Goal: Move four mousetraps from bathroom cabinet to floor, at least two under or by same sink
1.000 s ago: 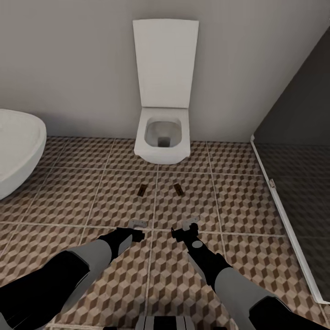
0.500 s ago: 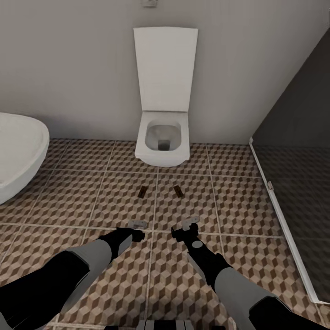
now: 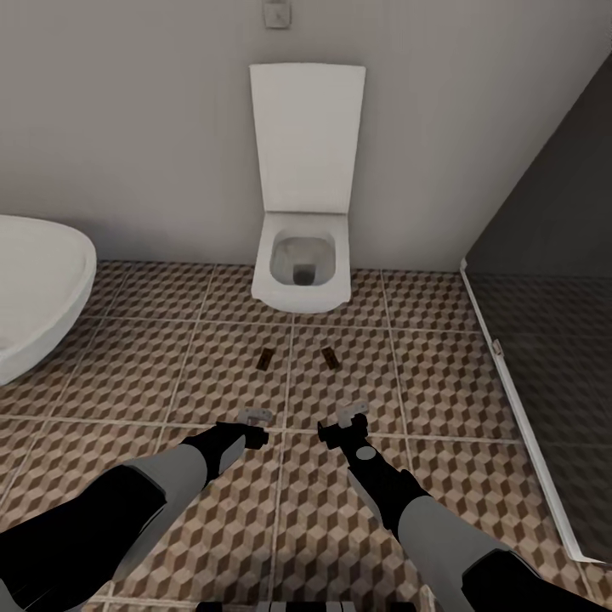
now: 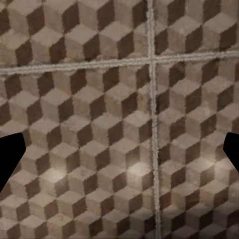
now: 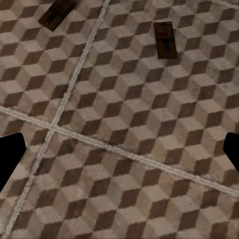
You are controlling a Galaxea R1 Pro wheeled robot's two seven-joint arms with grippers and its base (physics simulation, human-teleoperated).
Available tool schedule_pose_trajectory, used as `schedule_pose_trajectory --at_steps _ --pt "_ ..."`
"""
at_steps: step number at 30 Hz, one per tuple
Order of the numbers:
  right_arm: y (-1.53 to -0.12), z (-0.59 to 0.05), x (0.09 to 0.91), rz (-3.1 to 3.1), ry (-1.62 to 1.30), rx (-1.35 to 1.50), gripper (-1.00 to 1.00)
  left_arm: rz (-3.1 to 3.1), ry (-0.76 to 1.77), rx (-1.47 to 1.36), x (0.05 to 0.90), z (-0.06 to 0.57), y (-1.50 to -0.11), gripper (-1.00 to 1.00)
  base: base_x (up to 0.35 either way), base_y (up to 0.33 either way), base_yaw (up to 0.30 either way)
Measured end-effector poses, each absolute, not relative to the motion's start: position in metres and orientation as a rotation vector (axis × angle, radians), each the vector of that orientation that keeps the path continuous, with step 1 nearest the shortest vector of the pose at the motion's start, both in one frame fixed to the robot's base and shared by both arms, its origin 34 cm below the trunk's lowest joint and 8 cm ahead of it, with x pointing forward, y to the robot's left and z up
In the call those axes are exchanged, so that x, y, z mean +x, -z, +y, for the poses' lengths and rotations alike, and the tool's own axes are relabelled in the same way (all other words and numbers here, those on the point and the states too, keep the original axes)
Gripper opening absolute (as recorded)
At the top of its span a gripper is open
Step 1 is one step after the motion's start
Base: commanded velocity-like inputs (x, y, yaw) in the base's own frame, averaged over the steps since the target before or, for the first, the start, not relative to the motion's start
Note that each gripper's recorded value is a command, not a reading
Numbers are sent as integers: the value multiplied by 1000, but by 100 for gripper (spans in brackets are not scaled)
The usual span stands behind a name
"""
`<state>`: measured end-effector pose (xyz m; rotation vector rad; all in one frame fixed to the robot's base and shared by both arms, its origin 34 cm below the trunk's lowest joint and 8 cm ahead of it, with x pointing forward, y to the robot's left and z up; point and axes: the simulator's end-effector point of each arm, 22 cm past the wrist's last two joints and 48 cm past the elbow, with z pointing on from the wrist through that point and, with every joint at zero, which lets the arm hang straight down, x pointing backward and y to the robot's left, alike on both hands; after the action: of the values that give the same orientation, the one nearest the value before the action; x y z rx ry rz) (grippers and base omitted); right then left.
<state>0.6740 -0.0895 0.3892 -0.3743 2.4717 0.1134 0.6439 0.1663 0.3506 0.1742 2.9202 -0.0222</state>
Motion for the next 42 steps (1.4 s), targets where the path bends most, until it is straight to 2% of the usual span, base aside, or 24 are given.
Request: schedule_pose_trajectory --at_steps 42 --pt "-464 -89 679 2473 -114 -375 100 2922 23 174 649 166 -425 100 0 0 0"
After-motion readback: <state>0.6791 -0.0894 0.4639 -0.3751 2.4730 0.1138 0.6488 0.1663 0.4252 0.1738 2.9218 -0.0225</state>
